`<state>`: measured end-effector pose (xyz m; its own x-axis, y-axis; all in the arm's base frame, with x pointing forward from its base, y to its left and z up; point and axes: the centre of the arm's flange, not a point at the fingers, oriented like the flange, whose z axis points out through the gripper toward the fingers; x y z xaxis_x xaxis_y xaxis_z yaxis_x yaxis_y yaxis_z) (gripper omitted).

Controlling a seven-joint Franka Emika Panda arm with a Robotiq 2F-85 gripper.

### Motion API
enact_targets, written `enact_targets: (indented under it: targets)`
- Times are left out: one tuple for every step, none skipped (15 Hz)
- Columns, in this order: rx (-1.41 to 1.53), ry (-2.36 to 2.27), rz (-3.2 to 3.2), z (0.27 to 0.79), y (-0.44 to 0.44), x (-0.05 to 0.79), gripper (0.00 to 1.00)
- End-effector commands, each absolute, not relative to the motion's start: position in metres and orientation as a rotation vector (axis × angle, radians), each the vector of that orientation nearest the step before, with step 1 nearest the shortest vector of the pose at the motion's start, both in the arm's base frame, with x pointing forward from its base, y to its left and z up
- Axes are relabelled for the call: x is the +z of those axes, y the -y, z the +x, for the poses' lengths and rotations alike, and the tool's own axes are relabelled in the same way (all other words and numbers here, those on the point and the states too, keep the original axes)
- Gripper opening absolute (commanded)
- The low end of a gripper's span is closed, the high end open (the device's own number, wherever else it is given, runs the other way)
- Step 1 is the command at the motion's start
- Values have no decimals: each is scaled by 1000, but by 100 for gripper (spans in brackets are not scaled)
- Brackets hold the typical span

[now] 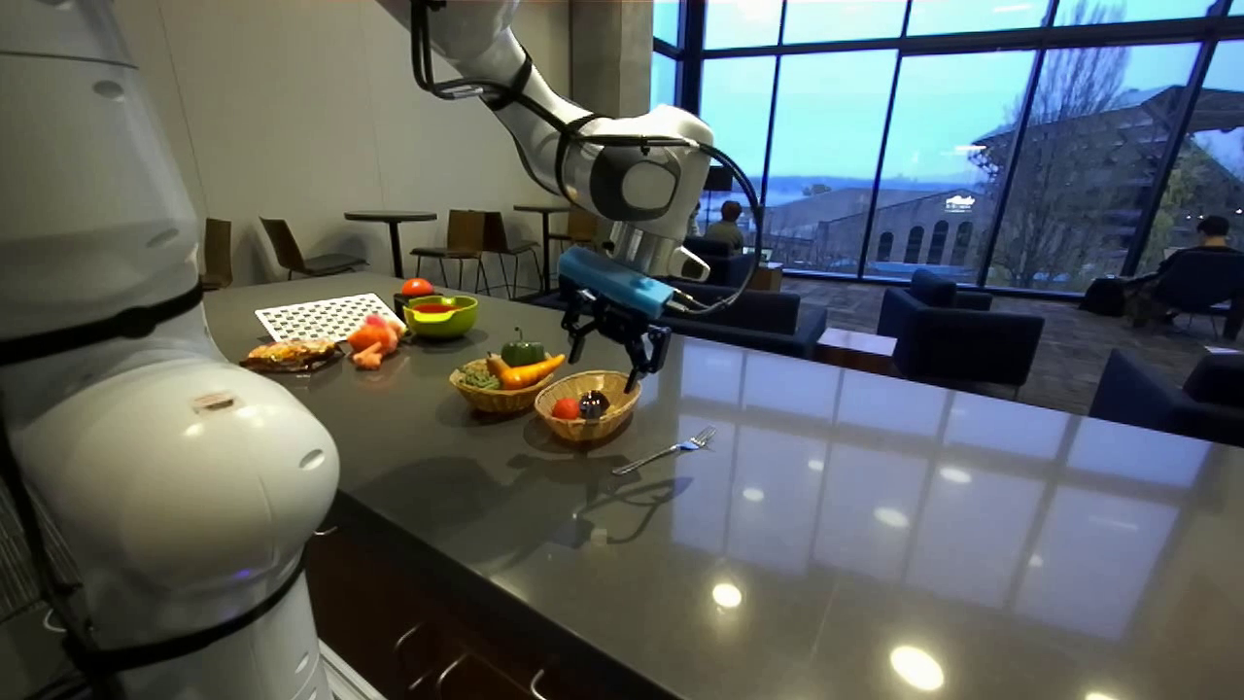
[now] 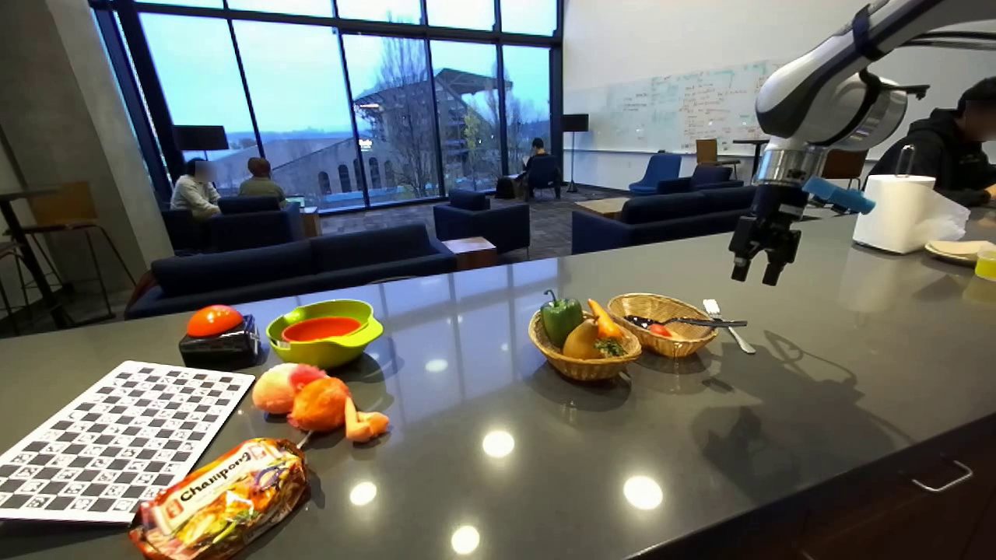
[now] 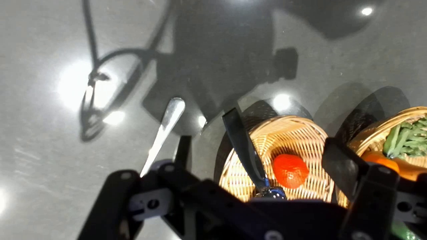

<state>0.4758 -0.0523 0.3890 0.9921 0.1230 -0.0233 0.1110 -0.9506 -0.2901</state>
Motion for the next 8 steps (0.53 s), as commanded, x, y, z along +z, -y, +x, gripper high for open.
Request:
enact_targets:
  targets:
    - [125,161,-2837,470,64,397,100]
    - [147,155,-2823,471,66,395,100]
    - [175,157,-2800,474,68,392,100]
    - [202,157,-2783,475,71,390,100]
    - [232,168,-2753,479,73,387,100]
    - [257,184,-2723,481,74,386,100]
    - [278,209,-2691,482,75,385,100]
    - [283,246,-2656,484,77,384,100]
